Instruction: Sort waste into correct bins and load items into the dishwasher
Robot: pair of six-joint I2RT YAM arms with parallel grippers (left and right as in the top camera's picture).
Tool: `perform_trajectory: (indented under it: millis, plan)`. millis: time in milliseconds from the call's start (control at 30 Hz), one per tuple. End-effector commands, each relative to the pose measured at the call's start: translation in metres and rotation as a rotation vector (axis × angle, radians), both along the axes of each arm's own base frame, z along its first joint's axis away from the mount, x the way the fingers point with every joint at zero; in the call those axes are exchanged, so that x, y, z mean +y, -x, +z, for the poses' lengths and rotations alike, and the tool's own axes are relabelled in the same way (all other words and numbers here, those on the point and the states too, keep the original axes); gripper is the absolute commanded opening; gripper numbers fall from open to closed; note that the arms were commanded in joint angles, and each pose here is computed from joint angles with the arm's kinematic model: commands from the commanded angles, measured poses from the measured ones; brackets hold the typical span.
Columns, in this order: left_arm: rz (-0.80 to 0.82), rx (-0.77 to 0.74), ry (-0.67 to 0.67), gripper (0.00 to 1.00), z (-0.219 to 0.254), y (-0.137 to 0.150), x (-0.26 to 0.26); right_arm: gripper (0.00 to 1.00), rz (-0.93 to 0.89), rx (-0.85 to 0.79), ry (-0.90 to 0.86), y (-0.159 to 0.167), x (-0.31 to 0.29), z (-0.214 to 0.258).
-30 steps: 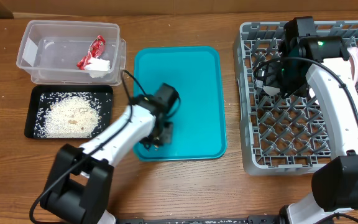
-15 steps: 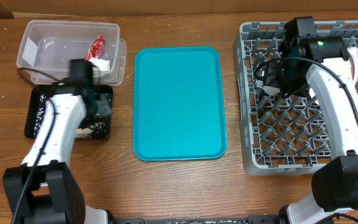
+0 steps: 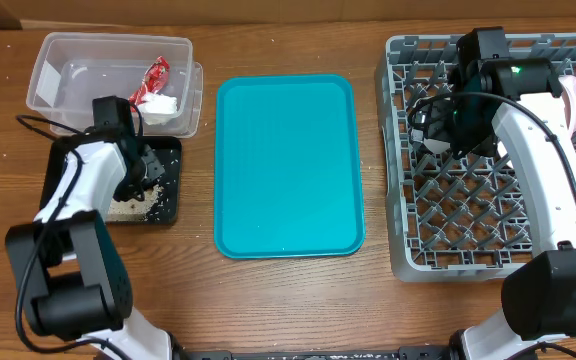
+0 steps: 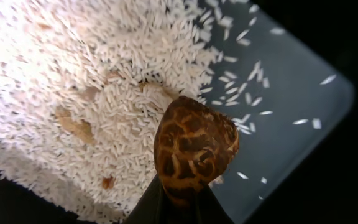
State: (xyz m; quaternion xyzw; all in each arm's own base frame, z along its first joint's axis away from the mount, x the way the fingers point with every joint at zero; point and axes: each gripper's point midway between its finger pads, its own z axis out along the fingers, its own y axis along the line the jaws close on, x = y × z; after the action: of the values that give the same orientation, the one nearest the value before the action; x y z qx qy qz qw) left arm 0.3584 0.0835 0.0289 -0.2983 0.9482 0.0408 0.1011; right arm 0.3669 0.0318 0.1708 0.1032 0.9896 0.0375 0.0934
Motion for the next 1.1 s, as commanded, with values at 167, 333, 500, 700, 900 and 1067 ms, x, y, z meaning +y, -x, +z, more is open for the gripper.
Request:
perform_trajectory:
  millis: [167,333,500,700,900,1067]
  plan:
    - [-0.048,-0.036,-0.024,0.39,0.018,-0.015,0.005,0.92,0.005,-0.053,-0.005,-0.001,0.001,0.016]
    - [-0.086,-0.075,-0.037,0.44,0.062,-0.032,0.007,0.95,0.015,-0.092,-0.034,-0.010,0.007,0.019]
    - [-0.184,-0.219,0.077,0.46,0.125,-0.062,-0.023,0.95,0.225,-0.269,-0.222,-0.042,0.058,0.041]
    - [-0.429,-0.264,0.162,0.57,0.155,-0.066,-0.081,1.00,0.347,-0.384,-0.319,-0.056,0.094,0.060]
    - [-0.483,0.011,0.185,0.63,0.135,-0.004,-0.106,1.00,0.319,-0.145,-0.231,-0.008,0.074,0.030]
    - [-0.440,0.186,0.233,0.62,0.133,0.041,-0.110,1.00,0.208,0.014,-0.168,0.023,0.049,0.018]
